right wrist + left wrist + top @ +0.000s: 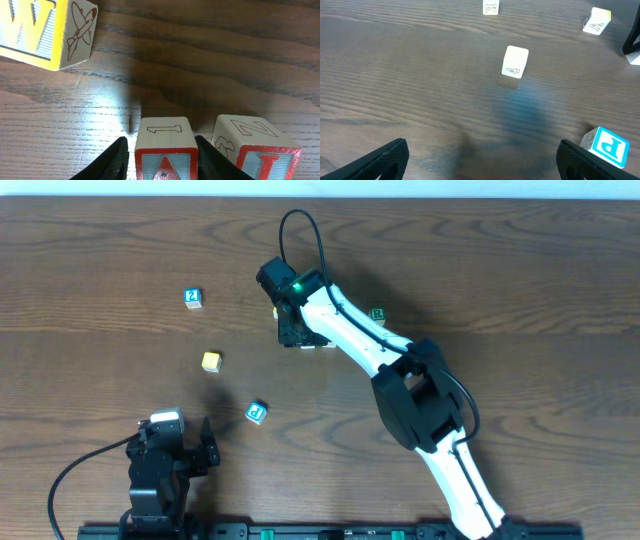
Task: Spell out Ai2
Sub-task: 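Lower the red A block left of the I block and release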
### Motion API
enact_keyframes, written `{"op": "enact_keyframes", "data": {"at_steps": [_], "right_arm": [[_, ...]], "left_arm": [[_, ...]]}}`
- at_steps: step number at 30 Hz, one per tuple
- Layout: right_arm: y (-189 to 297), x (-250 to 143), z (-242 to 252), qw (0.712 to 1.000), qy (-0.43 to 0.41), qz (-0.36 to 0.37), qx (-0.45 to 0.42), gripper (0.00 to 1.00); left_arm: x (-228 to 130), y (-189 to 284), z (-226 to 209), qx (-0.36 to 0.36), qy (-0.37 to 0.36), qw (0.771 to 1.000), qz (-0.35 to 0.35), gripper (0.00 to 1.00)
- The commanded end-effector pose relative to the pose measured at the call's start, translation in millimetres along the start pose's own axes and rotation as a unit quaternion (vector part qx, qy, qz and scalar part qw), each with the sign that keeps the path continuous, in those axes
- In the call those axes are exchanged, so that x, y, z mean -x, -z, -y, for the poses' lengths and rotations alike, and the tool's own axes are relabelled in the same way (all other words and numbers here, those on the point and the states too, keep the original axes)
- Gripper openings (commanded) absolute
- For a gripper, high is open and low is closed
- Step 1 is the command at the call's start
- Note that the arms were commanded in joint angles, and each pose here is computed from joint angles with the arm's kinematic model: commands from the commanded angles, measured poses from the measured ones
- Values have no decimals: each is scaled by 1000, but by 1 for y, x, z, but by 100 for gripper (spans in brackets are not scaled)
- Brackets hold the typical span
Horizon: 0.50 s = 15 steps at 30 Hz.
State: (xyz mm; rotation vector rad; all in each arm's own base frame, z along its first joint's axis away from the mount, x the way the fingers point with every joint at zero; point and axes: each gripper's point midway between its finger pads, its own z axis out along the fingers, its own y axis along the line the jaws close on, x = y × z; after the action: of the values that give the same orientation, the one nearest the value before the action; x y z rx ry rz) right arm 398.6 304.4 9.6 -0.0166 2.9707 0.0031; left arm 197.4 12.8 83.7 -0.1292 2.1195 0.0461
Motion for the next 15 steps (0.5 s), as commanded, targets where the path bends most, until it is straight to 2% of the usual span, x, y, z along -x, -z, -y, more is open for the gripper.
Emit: {"op": "enact_keyframes", "data": {"at_steps": [1, 8, 12, 15], "right_arm": [[0, 7, 2, 1000, -9, 7, -2, 42], [1, 21, 1, 999, -4, 41, -6, 54], [2, 32, -3, 998, -1, 66, 0, 55], [3, 41, -3, 996, -1, 85, -1, 60]], "left_arm": [[-3, -1, 0, 1, -2, 1000, -2, 95], [-3, -1, 0, 1, -2, 1000, -2, 95], [-3, -2, 0, 1, -2, 1000, -2, 95], [-3, -1, 0, 1, -2, 1000, -2, 95]]}}
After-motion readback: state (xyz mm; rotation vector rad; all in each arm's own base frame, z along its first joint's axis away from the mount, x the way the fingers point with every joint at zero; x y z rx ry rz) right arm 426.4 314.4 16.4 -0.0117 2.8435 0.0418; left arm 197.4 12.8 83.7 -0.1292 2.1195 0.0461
